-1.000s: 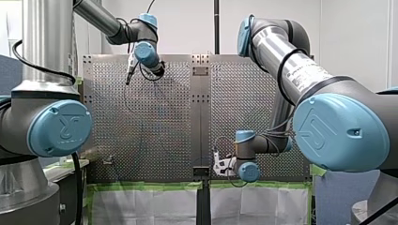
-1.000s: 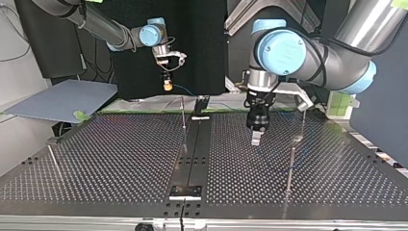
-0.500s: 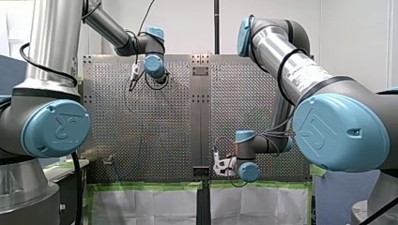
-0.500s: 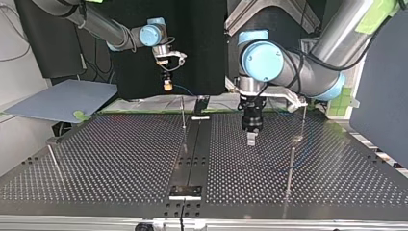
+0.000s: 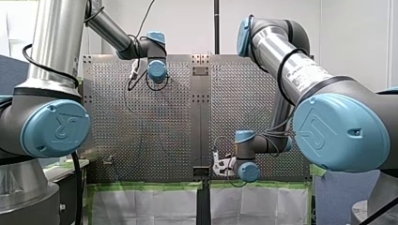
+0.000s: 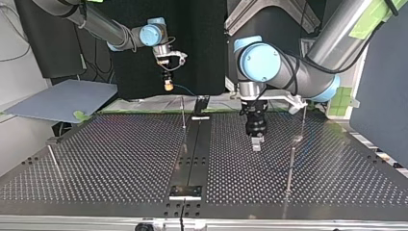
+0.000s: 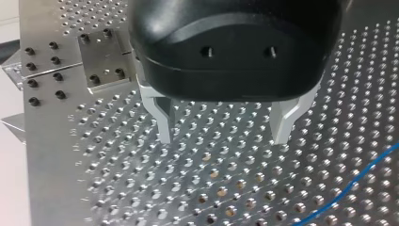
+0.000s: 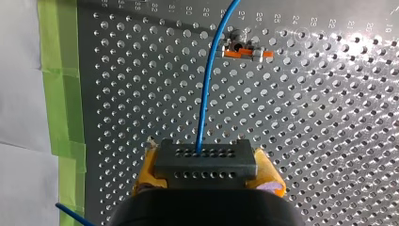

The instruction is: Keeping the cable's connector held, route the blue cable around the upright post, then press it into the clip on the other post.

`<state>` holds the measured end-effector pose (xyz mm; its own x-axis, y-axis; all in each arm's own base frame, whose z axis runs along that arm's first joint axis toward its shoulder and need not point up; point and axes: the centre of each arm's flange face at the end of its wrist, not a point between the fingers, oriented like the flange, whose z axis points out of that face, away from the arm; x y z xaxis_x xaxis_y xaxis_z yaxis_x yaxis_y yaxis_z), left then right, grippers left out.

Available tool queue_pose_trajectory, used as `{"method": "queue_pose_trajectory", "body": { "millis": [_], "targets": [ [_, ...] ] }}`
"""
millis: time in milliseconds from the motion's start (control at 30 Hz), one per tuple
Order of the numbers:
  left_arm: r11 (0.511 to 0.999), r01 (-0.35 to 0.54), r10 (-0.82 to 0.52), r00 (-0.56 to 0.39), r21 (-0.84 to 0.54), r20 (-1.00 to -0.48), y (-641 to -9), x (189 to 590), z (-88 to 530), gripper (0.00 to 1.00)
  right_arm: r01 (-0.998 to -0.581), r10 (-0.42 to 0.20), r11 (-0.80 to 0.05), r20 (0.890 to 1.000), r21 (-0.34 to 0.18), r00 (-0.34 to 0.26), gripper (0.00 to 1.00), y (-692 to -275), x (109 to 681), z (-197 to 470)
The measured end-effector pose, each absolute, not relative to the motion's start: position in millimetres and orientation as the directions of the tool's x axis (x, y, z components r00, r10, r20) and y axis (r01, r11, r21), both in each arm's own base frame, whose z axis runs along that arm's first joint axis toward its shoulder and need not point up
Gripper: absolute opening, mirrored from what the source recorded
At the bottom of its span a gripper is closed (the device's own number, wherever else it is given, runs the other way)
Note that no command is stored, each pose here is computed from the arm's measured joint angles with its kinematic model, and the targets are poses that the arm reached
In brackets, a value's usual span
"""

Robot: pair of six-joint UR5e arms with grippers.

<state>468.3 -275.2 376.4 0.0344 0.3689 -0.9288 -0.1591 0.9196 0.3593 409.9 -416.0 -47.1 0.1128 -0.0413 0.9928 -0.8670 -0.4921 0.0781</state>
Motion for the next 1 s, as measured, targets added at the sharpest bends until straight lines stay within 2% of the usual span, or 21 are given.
{"method": "queue_pose_trajectory", "body": {
  "millis": [333, 733, 1000],
  "targets": [
    [0.898, -0.168, 0.425, 0.088, 0.407, -0.901, -282.6, 478.2, 375.3, 1.0, -0.866, -0.042, -0.494, 0.993, 0.076, 0.111, 0.0, -415.3, 410.6, -47.1],
    [0.855, -0.201, 0.5, 0.07, 0.478, -0.863, -289.6, 500.0, 338.7, 1.0, -0.866, -0.043, -0.494, 0.993, 0.076, 0.111, 0.0, -415.2, 410.6, -47.2],
    [0.844, -0.237, 0.508, 0.063, 0.482, -0.859, -290.7, 511.1, 320.1, 1.0, -0.866, -0.043, -0.494, 0.993, 0.076, 0.111, 0.0, -415.1, 410.6, -47.2]
  ]
}}
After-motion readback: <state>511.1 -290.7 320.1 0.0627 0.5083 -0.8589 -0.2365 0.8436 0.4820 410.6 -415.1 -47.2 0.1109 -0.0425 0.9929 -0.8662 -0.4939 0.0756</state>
